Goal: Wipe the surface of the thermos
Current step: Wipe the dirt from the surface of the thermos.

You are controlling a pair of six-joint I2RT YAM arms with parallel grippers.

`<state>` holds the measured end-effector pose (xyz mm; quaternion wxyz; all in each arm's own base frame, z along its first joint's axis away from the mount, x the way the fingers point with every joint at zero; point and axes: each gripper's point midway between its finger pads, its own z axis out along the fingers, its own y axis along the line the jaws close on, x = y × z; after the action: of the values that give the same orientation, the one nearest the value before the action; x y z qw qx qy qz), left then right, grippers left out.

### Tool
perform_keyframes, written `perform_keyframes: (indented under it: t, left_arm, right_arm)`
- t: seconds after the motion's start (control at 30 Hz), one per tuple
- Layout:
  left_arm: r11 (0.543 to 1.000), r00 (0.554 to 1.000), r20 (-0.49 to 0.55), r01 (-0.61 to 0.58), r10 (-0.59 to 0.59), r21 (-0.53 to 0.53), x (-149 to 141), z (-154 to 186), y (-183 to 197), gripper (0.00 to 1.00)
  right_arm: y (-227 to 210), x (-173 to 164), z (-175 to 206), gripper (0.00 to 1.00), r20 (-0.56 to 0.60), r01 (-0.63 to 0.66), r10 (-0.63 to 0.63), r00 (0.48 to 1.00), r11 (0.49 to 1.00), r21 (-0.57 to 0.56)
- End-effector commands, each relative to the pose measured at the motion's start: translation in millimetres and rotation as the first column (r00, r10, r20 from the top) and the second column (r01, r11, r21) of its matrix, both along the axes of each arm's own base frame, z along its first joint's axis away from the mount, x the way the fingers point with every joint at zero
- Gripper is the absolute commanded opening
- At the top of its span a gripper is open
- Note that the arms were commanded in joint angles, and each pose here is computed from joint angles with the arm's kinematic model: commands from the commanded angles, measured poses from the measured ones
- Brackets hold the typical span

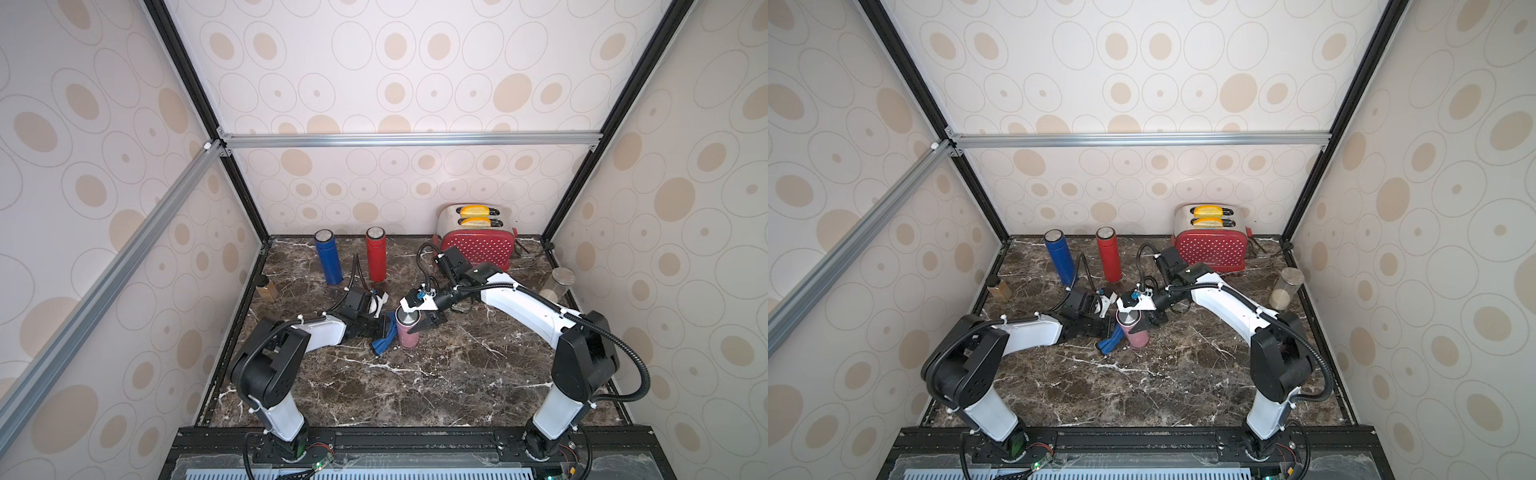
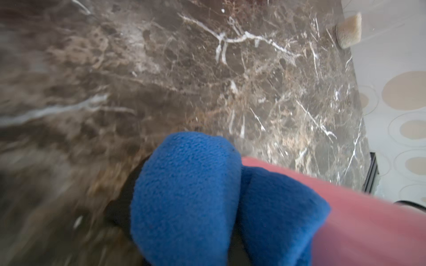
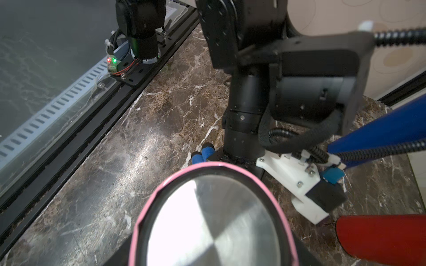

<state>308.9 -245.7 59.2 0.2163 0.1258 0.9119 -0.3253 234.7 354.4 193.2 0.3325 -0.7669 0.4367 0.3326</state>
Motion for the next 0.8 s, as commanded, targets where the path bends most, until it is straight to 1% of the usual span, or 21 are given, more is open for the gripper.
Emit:
perform_keyframes:
  t: [0.0, 0.13, 0.23, 0.33, 0.4, 0.5, 0.63, 0.77]
  left_arm:
    - [0.997, 0.998, 0.063, -0.013, 0.008, 0.076, -8, 25, 14, 0.00]
    - [0.996, 0.983, 0.173, -0.066, 0.054, 0.062, -4, 70, 24, 0.00]
    - [0.995, 0.969, 0.235, -0.086, 0.073, 0.045, -2, 97, 28, 0.00]
    - [0.994, 0.961, 0.263, -0.098, 0.081, 0.053, -2, 111, 32, 0.00]
    - [0.989, 0.952, 0.287, -0.130, 0.106, 0.066, 0, 119, 39, 0.00]
    - [0.983, 0.932, 0.329, -0.179, 0.154, 0.049, -2, 137, 48, 0.00]
    - [0.979, 0.915, 0.364, -0.199, 0.174, 0.032, -11, 166, 57, 0.00]
    - [0.986, 0.909, 0.386, -0.167, 0.157, -0.009, -21, 194, 52, 0.00]
  right_arm:
    - [-4, 34, -59, 0.00, 0.011, 0.199, -0.199, 0.980, 0.973, -0.113]
    - [-1, 33, -62, 0.00, -0.058, 0.310, -0.315, 0.947, 0.947, -0.081]
    - [0, 30, -67, 0.00, -0.101, 0.372, -0.380, 0.919, 0.923, -0.095]
    - [2, 29, -70, 0.00, -0.138, 0.434, -0.443, 0.886, 0.896, -0.092]
    - [1, 33, -74, 0.00, -0.162, 0.491, -0.501, 0.850, 0.865, -0.104]
    - [-1, 38, -79, 0.00, -0.189, 0.565, -0.574, 0.796, 0.818, -0.106]
    - [-7, 38, -82, 0.00, -0.179, 0.633, -0.630, 0.756, 0.773, -0.044]
    - [-10, 37, -87, 0.00, -0.204, 0.664, -0.660, 0.723, 0.745, -0.061]
